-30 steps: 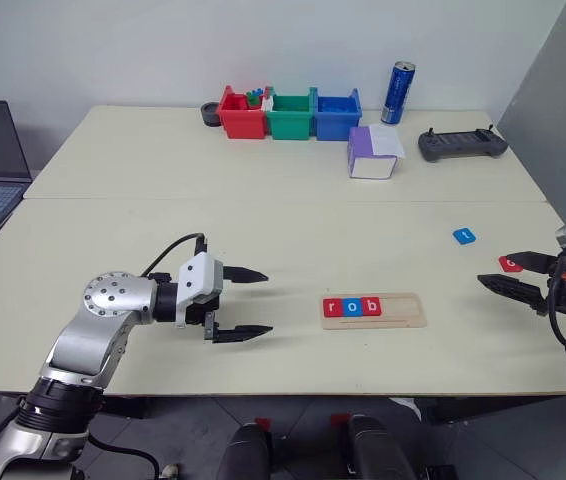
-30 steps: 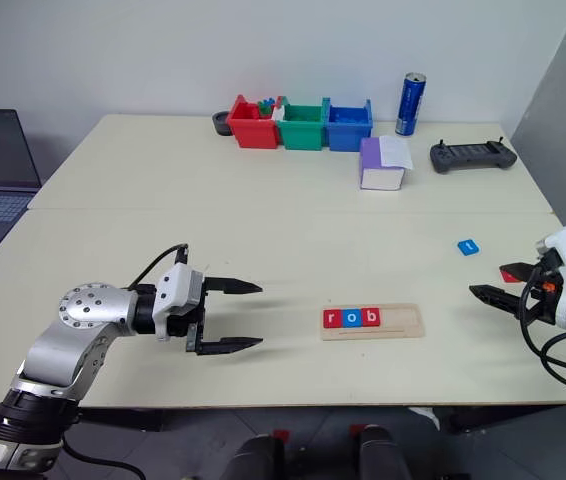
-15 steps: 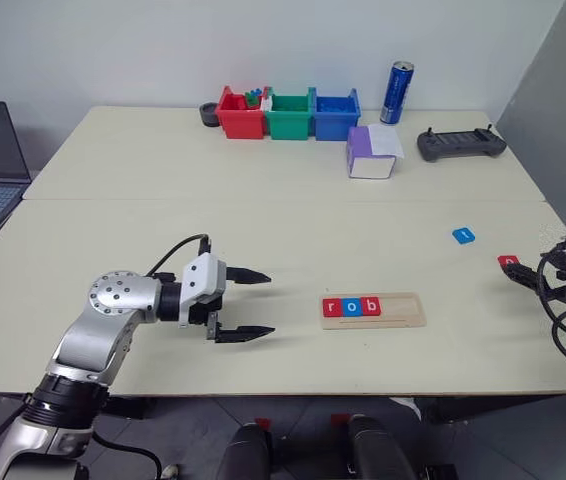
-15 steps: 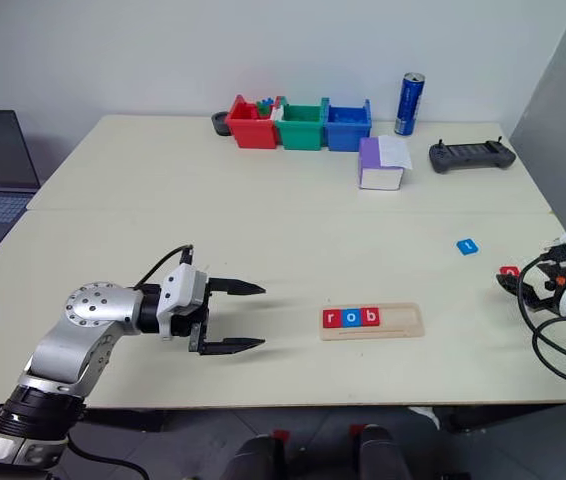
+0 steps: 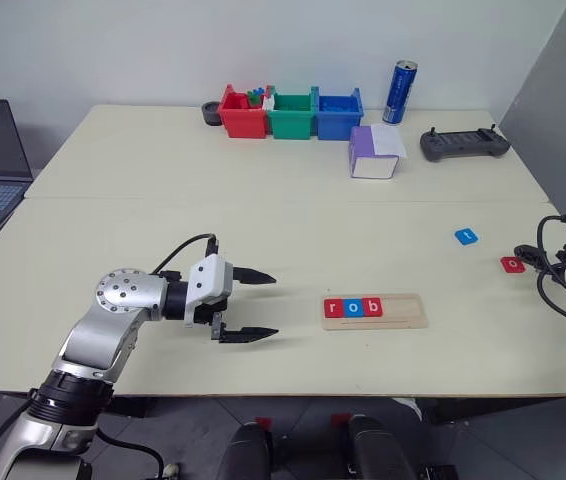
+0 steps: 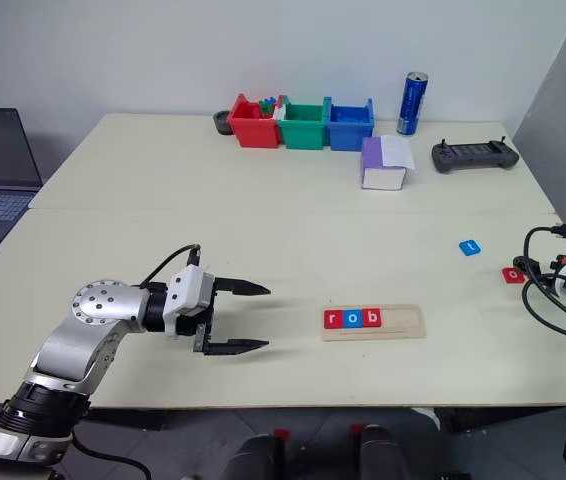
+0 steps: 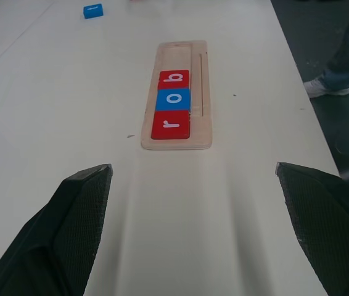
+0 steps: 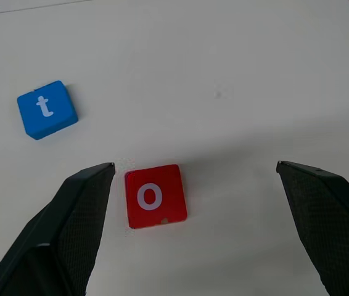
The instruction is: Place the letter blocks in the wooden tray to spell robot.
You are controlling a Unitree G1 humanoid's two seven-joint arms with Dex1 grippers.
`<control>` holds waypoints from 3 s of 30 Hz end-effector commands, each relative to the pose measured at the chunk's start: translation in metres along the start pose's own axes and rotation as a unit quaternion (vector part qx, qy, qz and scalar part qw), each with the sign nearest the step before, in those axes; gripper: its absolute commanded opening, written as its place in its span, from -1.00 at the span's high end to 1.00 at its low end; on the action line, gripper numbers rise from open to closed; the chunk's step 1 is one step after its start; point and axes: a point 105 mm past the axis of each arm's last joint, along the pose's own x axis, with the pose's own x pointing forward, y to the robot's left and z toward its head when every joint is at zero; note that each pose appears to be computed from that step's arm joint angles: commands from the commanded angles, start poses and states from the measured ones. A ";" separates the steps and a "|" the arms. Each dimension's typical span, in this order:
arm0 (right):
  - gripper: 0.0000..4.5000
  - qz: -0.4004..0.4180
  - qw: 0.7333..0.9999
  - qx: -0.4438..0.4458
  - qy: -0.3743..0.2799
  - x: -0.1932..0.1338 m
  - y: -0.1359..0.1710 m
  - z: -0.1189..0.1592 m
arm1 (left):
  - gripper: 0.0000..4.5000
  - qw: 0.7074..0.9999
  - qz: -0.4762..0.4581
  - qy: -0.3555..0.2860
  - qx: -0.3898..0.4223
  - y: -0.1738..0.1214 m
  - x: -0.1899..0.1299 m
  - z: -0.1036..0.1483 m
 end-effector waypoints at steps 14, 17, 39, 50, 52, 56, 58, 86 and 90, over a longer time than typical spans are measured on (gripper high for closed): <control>-0.98 0.042 0.998 -0.026 0.024 -0.001 0.014 0.015 | -1.00 1.000 0.008 -0.005 0.021 -0.002 -0.002 0.009; -0.98 0.043 0.998 -0.025 0.035 0.000 0.014 0.013 | -1.00 1.000 0.008 -0.004 0.021 -0.001 -0.002 0.010; -0.98 0.062 0.994 -0.071 0.045 0.005 0.014 0.022 | -1.00 1.000 0.017 0.002 0.024 0.000 -0.005 0.011; -0.98 0.059 0.994 -0.076 0.050 0.008 0.011 0.021 | -1.00 0.999 0.023 0.006 0.024 0.000 -0.007 0.010; -0.98 0.060 0.994 -0.075 0.051 0.009 0.011 0.020 | -1.00 0.999 0.023 0.007 0.024 0.000 -0.008 0.010; -0.98 0.062 0.994 -0.074 0.054 0.011 0.013 0.018 | -1.00 0.999 0.023 0.007 0.022 0.000 -0.008 0.009; -0.98 0.062 0.994 -0.074 0.055 0.012 0.013 0.017 | -1.00 0.999 0.023 0.007 0.022 0.000 -0.008 0.009; 0.35 0.027 0.992 -0.074 0.101 0.022 0.007 -0.010 | -1.00 0.999 0.030 -0.001 0.022 0.002 -0.009 0.013; 0.35 0.032 0.985 -0.132 0.108 0.017 0.015 -0.009 | -1.00 0.999 0.025 -0.001 0.023 0.003 -0.008 0.013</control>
